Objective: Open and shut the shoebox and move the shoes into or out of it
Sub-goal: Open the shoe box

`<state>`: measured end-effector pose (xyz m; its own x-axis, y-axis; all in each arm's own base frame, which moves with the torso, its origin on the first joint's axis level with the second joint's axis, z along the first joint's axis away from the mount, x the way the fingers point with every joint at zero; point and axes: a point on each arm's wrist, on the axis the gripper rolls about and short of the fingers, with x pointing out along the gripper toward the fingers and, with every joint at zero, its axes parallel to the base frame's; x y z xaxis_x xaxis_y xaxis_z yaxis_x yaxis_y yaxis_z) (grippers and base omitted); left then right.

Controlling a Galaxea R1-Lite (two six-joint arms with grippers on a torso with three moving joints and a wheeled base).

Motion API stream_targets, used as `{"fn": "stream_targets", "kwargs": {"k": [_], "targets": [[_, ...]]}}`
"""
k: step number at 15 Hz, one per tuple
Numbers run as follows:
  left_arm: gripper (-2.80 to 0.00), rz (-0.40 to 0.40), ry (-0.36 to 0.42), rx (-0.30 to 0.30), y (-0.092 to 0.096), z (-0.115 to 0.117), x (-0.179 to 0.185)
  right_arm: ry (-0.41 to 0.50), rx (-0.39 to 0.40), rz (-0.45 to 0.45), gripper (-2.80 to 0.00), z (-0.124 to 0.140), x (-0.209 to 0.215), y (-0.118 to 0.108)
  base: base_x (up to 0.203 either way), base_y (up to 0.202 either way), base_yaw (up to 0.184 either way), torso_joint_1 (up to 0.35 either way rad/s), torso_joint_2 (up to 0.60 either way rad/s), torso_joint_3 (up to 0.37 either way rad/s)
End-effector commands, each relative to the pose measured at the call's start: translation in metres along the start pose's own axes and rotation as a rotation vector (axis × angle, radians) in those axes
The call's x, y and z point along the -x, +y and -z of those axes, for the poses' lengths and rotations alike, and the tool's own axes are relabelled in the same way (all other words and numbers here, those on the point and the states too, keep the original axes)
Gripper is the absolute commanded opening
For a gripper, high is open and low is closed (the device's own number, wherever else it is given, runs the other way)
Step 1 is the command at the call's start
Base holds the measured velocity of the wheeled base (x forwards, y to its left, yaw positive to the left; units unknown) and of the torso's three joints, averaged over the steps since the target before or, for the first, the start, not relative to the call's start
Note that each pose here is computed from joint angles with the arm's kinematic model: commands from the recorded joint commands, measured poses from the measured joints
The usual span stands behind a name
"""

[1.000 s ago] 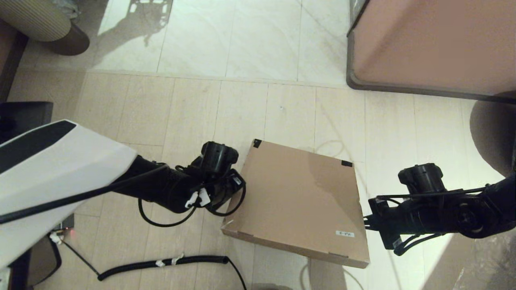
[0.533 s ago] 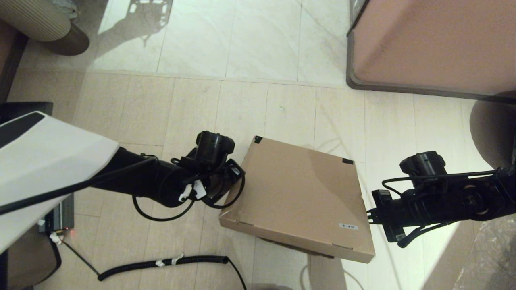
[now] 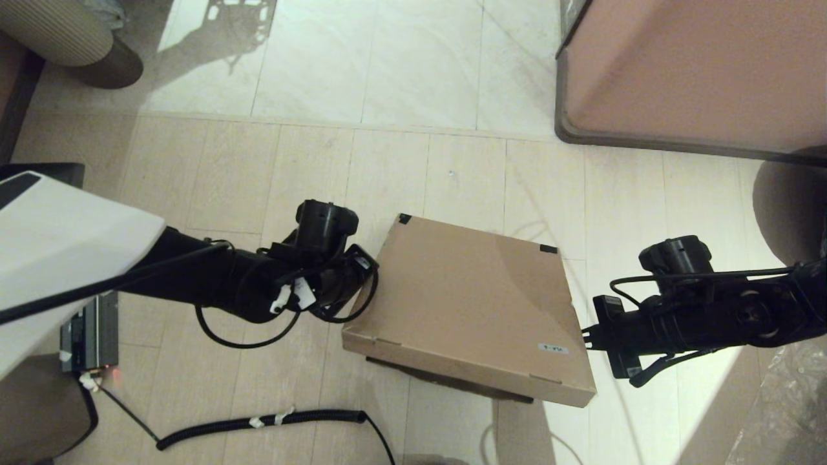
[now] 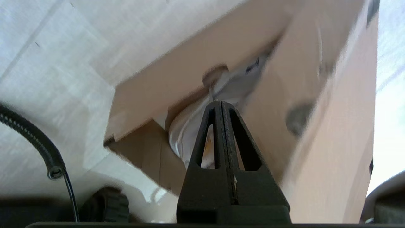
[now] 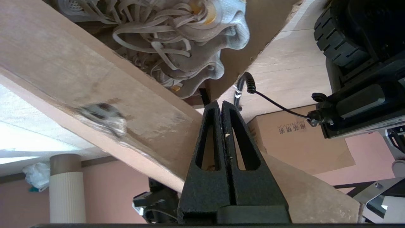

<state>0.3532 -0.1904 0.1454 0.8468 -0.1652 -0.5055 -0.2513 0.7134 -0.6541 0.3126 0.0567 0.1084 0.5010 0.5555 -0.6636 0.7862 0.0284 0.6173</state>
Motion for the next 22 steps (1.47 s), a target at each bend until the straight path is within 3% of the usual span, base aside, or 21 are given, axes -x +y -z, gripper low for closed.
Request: {"fn": "stream_targets", "kwargs": {"k": [1, 7, 10, 13, 17, 20, 22], "targets": [[-2.80, -0.011, -0.027, 0.021, 0.004, -0.009, -0.001, 0.000, -0.012, 0.006, -2.80, -0.001, -0.001, -0.001, 0.000, 0.000, 0.000, 0.000, 0.00, 0.000], [-2.80, -0.068, -0.078, 0.066, 0.024, -0.037, -0.008, 0.010, -0.013, 0.005, -2.80, -0.001, -0.003, 0.001, 0.000, 0.000, 0.000, 0.000, 0.00, 0.000], [-2.80, -0.120, -0.048, 0.134, 0.033, -0.036, -0.011, 0.027, -0.020, -0.011, -2.80, 0.001, 0.001, 0.006, 0.000, 0.000, 0.000, 0.000, 0.00, 0.000], [-2.80, -0.136, -0.007, 0.272, 0.031, -0.037, -0.009, 0.048, -0.047, -0.046, -2.80, 0.004, 0.007, 0.016, 0.000, 0.000, 0.000, 0.000, 0.00, 0.000], [-2.80, -0.152, 0.055, 0.500, 0.030, -0.053, -0.005, 0.072, -0.076, -0.065, -2.80, 0.002, 0.016, 0.031, 0.000, 0.000, 0.000, 0.000, 0.00, 0.000], [-2.80, -0.166, 0.067, 0.601, 0.034, -0.063, -0.005, 0.094, -0.086, -0.088, -2.80, 0.005, 0.019, 0.041, 0.000, 0.000, 0.000, 0.000, 0.00, 0.000], [-2.80, -0.153, 0.082, 0.709, 0.033, -0.078, -0.002, 0.100, -0.100, -0.094, -2.80, 0.005, 0.019, 0.044, 0.000, 0.000, 0.000, 0.000, 0.00, 0.000]]}}
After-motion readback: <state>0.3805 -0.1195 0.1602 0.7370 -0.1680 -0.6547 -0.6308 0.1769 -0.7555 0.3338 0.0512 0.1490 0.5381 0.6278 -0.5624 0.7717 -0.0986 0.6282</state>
